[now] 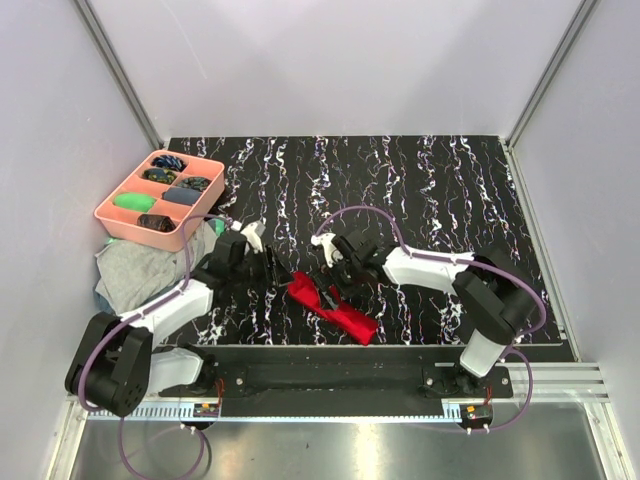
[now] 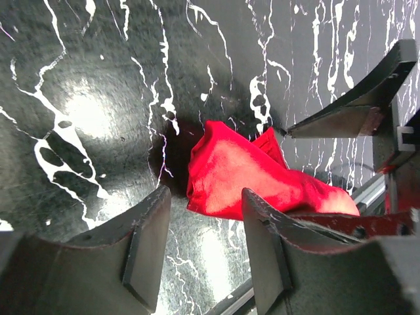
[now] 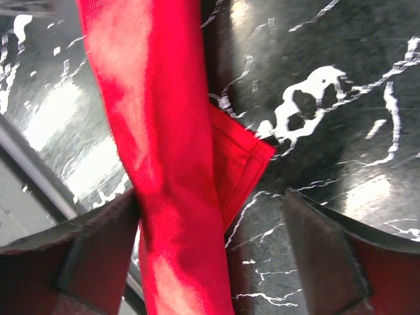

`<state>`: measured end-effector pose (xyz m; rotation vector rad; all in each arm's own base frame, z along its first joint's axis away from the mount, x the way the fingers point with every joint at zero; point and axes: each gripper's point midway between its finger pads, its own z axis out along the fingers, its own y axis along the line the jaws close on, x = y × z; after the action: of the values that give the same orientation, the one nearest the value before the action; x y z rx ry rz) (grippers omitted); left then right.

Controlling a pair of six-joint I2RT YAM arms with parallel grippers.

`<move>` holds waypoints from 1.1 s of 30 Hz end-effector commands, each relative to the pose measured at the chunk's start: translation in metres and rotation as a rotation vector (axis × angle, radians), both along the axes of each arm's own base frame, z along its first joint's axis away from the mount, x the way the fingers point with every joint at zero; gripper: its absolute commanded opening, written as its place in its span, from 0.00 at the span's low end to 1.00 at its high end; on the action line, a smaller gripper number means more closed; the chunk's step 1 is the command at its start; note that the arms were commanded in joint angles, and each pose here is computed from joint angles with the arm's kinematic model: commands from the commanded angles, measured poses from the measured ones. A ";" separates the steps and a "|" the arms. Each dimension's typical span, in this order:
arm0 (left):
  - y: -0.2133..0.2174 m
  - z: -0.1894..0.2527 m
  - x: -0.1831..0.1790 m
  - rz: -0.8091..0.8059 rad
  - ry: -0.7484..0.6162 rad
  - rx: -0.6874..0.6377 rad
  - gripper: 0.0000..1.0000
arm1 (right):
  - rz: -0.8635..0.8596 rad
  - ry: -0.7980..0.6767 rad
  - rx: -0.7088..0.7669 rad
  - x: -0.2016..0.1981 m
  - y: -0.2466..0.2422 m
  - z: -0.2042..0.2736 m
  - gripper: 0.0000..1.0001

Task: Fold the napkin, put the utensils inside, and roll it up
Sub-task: Roll the napkin with the utensil

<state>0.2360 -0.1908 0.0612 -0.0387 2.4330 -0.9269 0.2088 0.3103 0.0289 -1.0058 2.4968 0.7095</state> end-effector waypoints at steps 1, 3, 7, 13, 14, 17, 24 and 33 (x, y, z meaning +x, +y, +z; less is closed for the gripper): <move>0.004 0.025 0.014 0.014 -0.078 0.027 0.51 | -0.048 -0.003 -0.078 0.009 -0.005 -0.015 0.90; 0.005 0.034 0.016 0.019 -0.093 0.023 0.51 | -0.057 0.016 -0.085 0.008 -0.004 -0.018 0.83; 0.010 0.054 0.017 0.022 -0.110 0.029 0.53 | -0.077 0.048 -0.096 0.005 -0.004 -0.026 0.67; 0.021 0.095 0.026 0.036 -0.183 0.036 0.56 | -0.187 0.015 -0.154 0.023 -0.017 -0.033 0.58; 0.024 0.101 0.028 0.041 -0.199 0.040 0.56 | -0.215 0.022 -0.151 0.028 -0.017 -0.033 0.55; 0.030 0.111 0.029 0.048 -0.213 0.044 0.56 | -0.307 0.022 -0.168 0.048 -0.028 -0.036 0.53; 0.038 0.119 0.031 0.057 -0.221 0.042 0.57 | -0.452 -0.002 -0.200 0.101 -0.049 -0.041 0.56; 0.048 0.121 0.027 0.080 -0.222 0.046 0.60 | -0.501 -0.040 -0.151 0.156 -0.061 -0.027 0.60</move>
<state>0.2589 -0.1433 0.1578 -0.0617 2.3043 -0.7822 0.3648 0.2701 0.0216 -0.3680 2.5641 0.4565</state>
